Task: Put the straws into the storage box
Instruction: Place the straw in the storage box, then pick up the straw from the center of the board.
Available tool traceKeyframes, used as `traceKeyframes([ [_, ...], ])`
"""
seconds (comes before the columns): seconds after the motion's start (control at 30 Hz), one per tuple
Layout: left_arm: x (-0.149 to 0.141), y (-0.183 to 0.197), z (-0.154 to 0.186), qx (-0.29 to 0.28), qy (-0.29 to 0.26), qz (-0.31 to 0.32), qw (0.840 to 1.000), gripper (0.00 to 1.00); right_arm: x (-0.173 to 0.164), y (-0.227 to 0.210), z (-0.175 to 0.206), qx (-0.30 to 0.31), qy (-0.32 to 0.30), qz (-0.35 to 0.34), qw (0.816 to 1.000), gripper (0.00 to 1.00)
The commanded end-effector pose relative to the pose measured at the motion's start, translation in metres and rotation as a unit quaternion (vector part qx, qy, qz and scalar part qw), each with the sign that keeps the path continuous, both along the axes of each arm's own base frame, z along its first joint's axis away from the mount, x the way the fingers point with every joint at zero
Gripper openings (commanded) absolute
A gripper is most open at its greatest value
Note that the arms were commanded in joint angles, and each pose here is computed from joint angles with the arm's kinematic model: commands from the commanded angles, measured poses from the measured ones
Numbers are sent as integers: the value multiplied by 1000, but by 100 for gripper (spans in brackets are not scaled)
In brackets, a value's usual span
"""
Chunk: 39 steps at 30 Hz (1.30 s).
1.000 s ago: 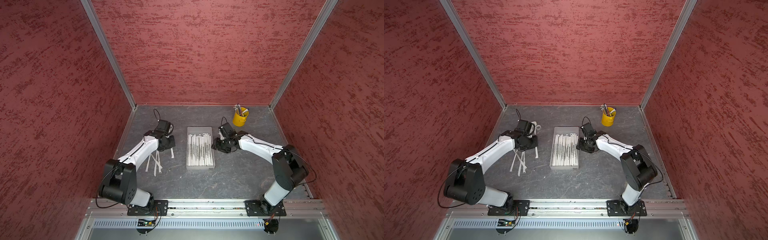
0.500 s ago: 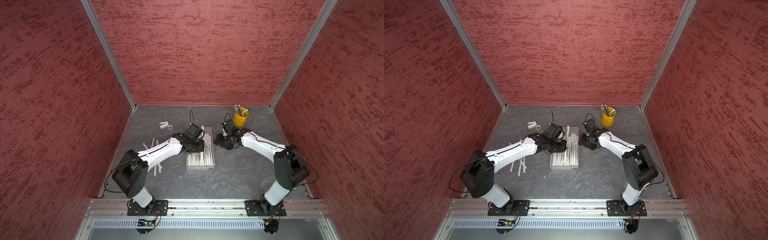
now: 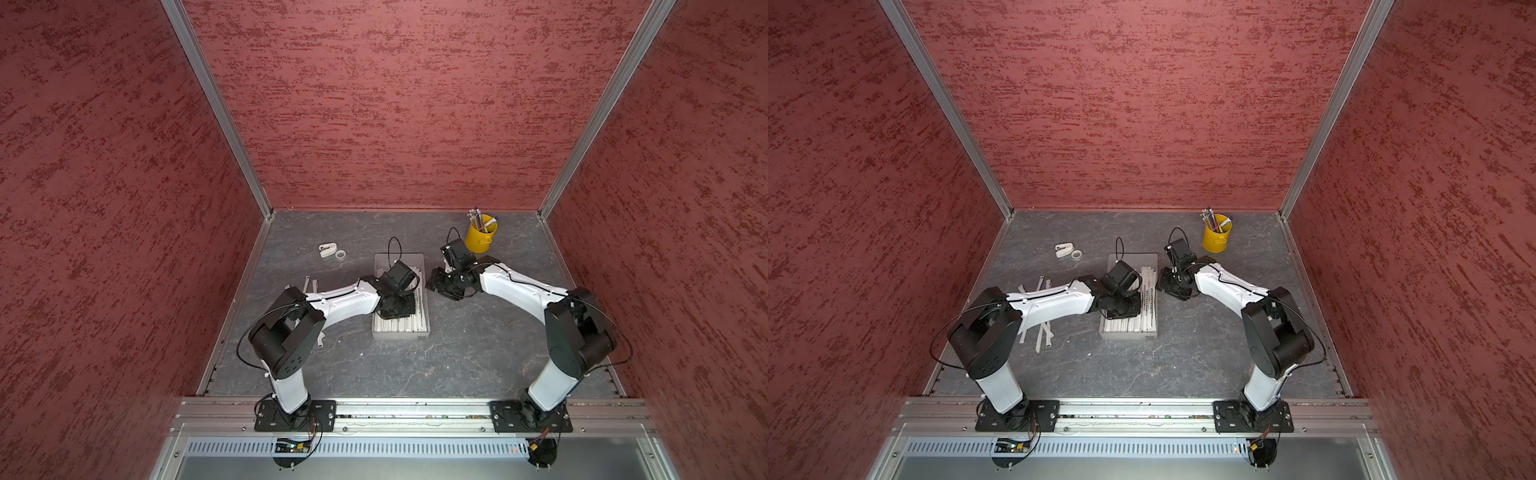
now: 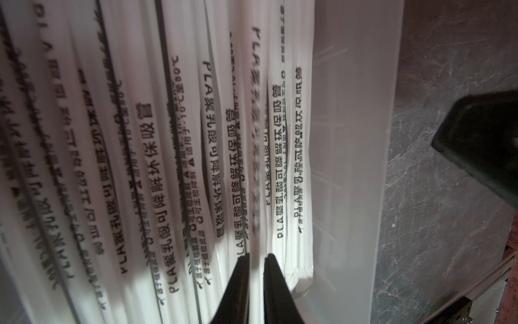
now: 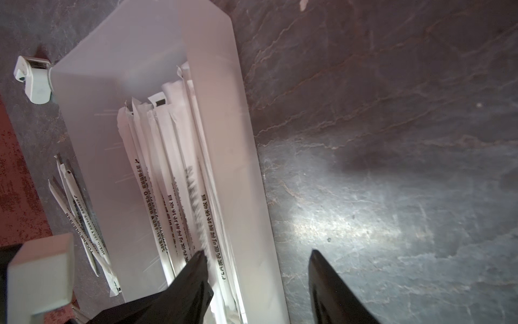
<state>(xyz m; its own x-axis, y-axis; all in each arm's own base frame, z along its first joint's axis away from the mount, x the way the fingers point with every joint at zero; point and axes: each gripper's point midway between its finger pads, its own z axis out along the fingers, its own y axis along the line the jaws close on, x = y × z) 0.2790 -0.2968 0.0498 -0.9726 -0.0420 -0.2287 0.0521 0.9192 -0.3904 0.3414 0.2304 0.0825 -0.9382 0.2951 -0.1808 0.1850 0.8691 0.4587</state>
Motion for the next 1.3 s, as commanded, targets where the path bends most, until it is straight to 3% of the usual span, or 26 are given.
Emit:
traceKeyframes([
  [0.0,6,8,4,13,-14,13,1000,23,5,6,-1,-6,-5,4,1000,61],
  [0.27,11,50,33,49,-43,29,997,39,0,22,1,-14,-6,30,999,65],
  [0.47,6,155,70,130,-82,97,983,66,-8,27,10,-37,-21,58,997,65],
  [0.57,-7,208,71,145,-66,155,975,73,-11,29,10,-52,-26,70,996,65],
  [0.73,-30,270,53,151,-13,251,956,74,-15,33,34,-125,-78,105,984,65],
  [0.87,-25,299,41,99,-3,318,943,74,-18,64,60,-141,-121,158,970,65],
  [1.03,-1,303,34,74,-7,322,944,74,-25,123,62,-84,-121,215,965,66],
  [1.27,8,317,12,107,14,320,941,70,-43,182,49,-59,-110,277,953,65],
])
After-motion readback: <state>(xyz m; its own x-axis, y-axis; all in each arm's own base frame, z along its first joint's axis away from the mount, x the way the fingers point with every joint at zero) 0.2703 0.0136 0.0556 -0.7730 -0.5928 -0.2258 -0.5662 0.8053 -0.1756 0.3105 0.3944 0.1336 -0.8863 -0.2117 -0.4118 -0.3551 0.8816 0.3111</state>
